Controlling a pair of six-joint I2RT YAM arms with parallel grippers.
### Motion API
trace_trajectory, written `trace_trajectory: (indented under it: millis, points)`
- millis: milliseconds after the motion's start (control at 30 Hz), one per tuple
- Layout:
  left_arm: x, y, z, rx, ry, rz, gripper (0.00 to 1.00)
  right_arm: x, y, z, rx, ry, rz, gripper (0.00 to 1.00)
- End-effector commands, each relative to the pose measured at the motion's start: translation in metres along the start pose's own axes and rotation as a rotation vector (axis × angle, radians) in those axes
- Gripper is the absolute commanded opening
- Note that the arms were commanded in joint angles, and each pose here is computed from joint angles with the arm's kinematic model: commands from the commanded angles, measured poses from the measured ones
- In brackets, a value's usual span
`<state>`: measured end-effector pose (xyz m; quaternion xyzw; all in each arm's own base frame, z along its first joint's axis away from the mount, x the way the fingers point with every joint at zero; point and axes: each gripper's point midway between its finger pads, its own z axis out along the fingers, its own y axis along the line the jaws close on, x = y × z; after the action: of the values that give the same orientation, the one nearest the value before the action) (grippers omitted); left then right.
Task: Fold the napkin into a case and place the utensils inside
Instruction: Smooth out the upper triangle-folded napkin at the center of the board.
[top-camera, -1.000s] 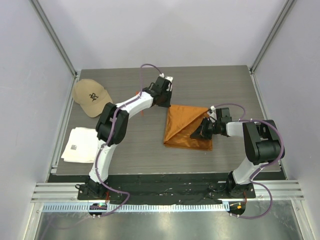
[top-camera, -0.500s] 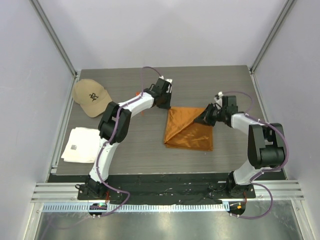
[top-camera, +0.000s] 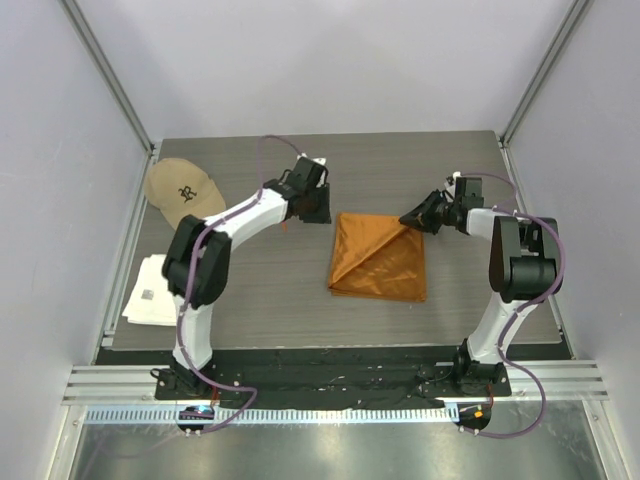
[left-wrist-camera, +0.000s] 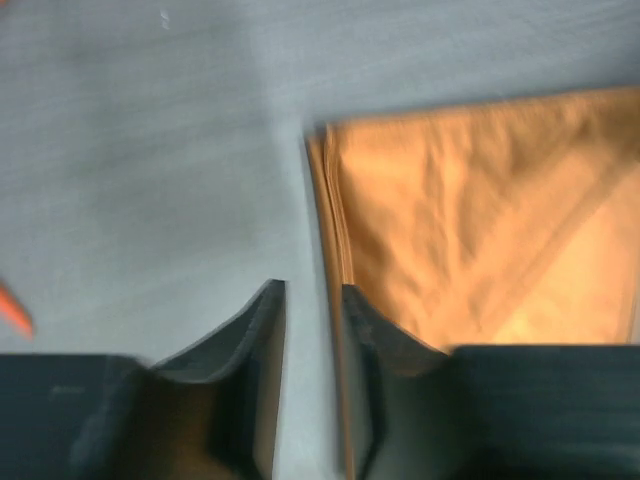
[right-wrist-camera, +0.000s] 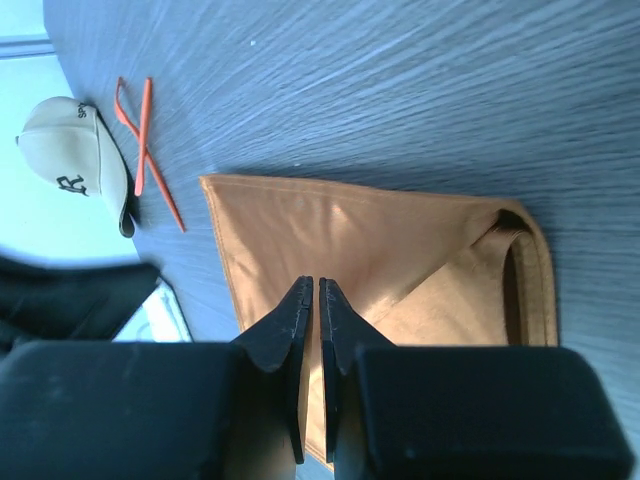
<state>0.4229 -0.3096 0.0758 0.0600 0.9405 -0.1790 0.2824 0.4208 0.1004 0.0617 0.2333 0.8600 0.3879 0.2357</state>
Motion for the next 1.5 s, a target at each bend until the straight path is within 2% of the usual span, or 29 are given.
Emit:
trace_trajectory:
  millis: [0, 100, 367, 500, 600, 867, 933, 1033, 1200, 1233, 1300, 1467]
  points:
    - [0.021, -0.022, -0.046, 0.155, 0.002, -0.058, 0.17, -0.02, 0.02, 0.004, -0.075, -0.042, -0.037, 0.13]
    - [0.048, -0.032, -0.056, 0.234, 0.027, -0.063, 0.04, -0.016, 0.016, 0.006, -0.078, -0.037, -0.026, 0.12]
    - [0.095, -0.05, -0.054, 0.329, 0.093, -0.084, 0.03, -0.013, 0.011, 0.008, -0.066, -0.03, -0.027, 0.12]
    - [0.115, -0.041, -0.056, 0.301, 0.105, -0.089, 0.21, -0.011, 0.01, 0.009, -0.064, -0.022, -0.025, 0.12]
    - [0.124, -0.036, -0.058, 0.29, 0.116, -0.096, 0.29, -0.006, 0.008, 0.011, -0.061, -0.01, -0.033, 0.12]
    - [0.132, -0.035, -0.07, 0.282, 0.126, -0.116, 0.38, 0.023, 0.002, 0.01, -0.037, 0.028, -0.041, 0.12]
    - [0.137, -0.035, -0.067, 0.289, 0.15, -0.114, 0.37, 0.028, 0.002, 0.009, -0.038, 0.036, -0.043, 0.12]
    - [0.145, -0.036, -0.062, 0.296, 0.178, -0.123, 0.28, 0.031, 0.001, 0.008, -0.033, 0.04, -0.041, 0.12]
    - [0.153, -0.035, -0.06, 0.294, 0.205, -0.129, 0.23, 0.031, 0.002, -0.007, 0.025, 0.014, -0.07, 0.15]
    - [0.155, -0.035, -0.059, 0.294, 0.215, -0.127, 0.22, 0.036, -0.017, -0.012, 0.135, 0.015, -0.037, 0.16]
    - [0.156, -0.035, -0.059, 0.296, 0.217, -0.125, 0.2, 0.038, -0.026, -0.025, 0.212, 0.002, -0.052, 0.2]
    - [0.158, -0.037, -0.06, 0.302, 0.22, -0.115, 0.17, 0.08, -0.07, -0.064, 0.437, 0.062, -0.028, 0.33]
